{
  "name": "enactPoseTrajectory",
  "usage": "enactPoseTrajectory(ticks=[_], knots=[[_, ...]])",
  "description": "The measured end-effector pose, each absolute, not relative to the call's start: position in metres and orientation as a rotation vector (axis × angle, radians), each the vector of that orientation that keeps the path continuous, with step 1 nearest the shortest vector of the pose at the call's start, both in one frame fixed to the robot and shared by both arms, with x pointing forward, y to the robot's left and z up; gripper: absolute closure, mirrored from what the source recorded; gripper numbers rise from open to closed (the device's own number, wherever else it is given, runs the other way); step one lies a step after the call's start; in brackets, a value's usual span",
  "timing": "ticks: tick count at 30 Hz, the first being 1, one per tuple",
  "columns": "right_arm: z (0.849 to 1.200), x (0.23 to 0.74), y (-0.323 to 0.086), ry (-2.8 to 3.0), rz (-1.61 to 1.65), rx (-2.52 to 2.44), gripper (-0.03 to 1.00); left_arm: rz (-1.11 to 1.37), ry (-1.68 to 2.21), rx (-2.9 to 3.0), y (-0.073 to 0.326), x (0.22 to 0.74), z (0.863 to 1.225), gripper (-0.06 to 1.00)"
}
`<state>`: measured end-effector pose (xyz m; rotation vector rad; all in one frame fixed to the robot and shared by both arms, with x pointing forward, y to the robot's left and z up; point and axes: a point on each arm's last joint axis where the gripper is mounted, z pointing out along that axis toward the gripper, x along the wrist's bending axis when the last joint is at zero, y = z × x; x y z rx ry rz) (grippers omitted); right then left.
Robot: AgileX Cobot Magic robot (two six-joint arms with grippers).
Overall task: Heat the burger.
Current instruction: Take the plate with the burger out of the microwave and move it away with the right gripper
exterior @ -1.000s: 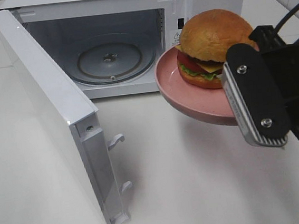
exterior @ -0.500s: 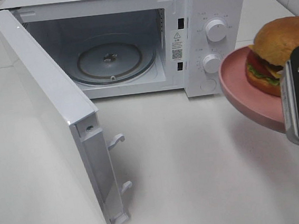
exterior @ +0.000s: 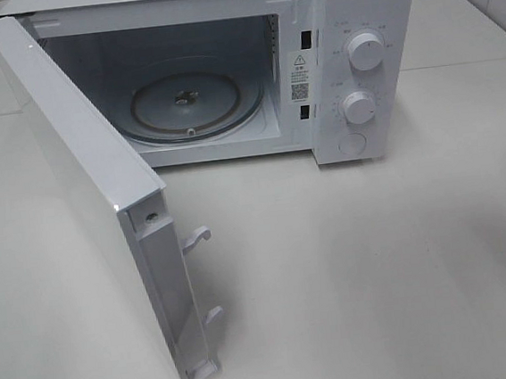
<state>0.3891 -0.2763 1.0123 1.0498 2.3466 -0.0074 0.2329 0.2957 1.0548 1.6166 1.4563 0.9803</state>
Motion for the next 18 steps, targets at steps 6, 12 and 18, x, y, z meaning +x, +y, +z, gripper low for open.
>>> enactPoseTrajectory(ticks=[6,12,18], knots=[[1.006,0.388,-0.295,2.266,-0.105,1.234,0.94,0.98,1.456,1.617,0.296,0.233,1.055,-0.05],[0.993,0.398,-0.305,2.245,-0.166,1.34,0.93,0.98,1.456,1.617,0.296,0.233,1.055,-0.05],[0.978,0.414,-0.314,2.241,-0.186,1.396,0.93,0.98,1.456,1.617,0.296,0.233,1.055,-0.05]])
